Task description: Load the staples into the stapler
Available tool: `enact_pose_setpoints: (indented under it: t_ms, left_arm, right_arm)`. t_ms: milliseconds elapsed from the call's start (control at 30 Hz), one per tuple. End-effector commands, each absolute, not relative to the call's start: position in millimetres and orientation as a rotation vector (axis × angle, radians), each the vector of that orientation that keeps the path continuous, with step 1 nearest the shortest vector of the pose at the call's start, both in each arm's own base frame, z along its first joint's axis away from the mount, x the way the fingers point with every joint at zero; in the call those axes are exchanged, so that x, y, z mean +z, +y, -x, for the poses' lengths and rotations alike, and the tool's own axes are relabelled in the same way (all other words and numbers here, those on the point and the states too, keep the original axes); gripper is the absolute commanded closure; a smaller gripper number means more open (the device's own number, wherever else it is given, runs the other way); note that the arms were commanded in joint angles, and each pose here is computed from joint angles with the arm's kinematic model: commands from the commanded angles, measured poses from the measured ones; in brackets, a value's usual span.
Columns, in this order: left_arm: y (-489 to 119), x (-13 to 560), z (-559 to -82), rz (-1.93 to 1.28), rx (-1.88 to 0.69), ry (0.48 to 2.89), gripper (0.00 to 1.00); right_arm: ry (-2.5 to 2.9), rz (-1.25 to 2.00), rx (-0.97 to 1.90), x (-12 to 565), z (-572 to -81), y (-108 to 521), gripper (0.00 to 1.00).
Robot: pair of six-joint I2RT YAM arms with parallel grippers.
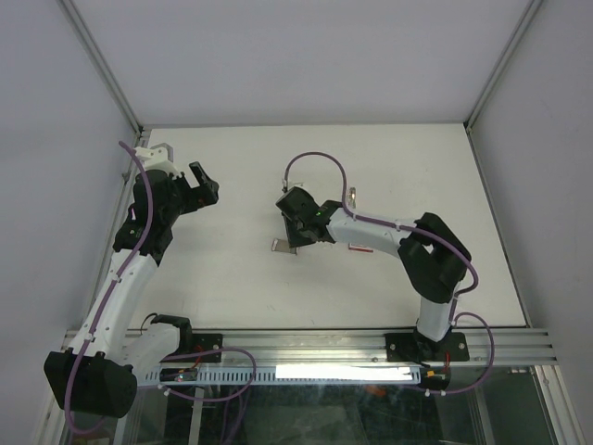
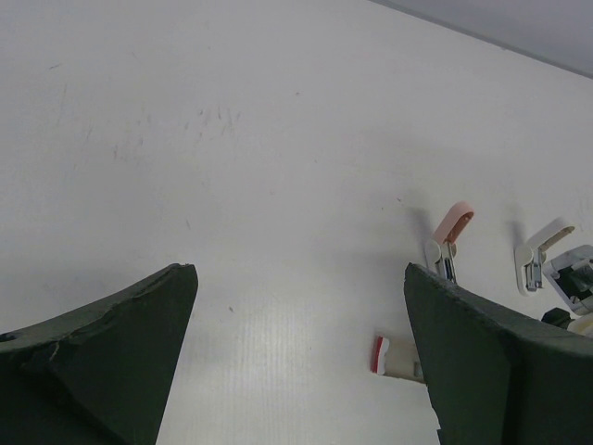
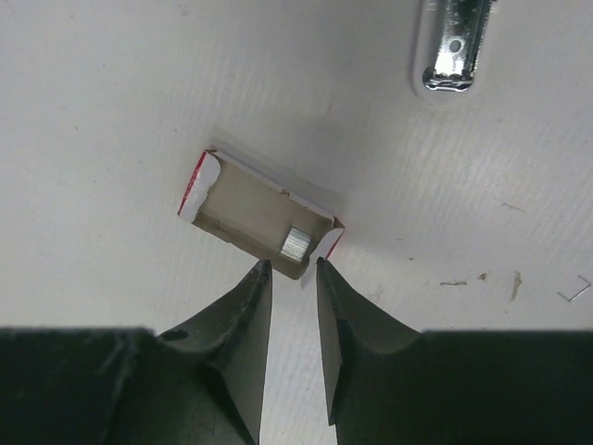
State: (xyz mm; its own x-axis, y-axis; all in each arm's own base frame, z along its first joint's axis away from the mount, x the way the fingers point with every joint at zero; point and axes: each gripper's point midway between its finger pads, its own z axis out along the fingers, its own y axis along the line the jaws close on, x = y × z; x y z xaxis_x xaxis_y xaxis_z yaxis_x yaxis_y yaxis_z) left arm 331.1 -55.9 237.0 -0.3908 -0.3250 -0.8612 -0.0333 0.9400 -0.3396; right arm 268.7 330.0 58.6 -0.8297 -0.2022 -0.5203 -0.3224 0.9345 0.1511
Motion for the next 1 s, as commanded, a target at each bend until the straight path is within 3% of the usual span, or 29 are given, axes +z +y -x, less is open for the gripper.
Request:
enact_pose_setpoints:
  t_ms: [0,967]
  left_arm:
    - [-55.5,256.0,-334.9,0.246,-0.343,1.885,0.01]
    - [-56.2,258.2,-333.9,0.245,-0.352,1.879,0.01]
  right_arm:
    - [2.525,0.325,0.354,78.4,-277.3,352.9,0.72]
    - [2.595,0.358,0.178,50.0,-271.4,346.3,0.74]
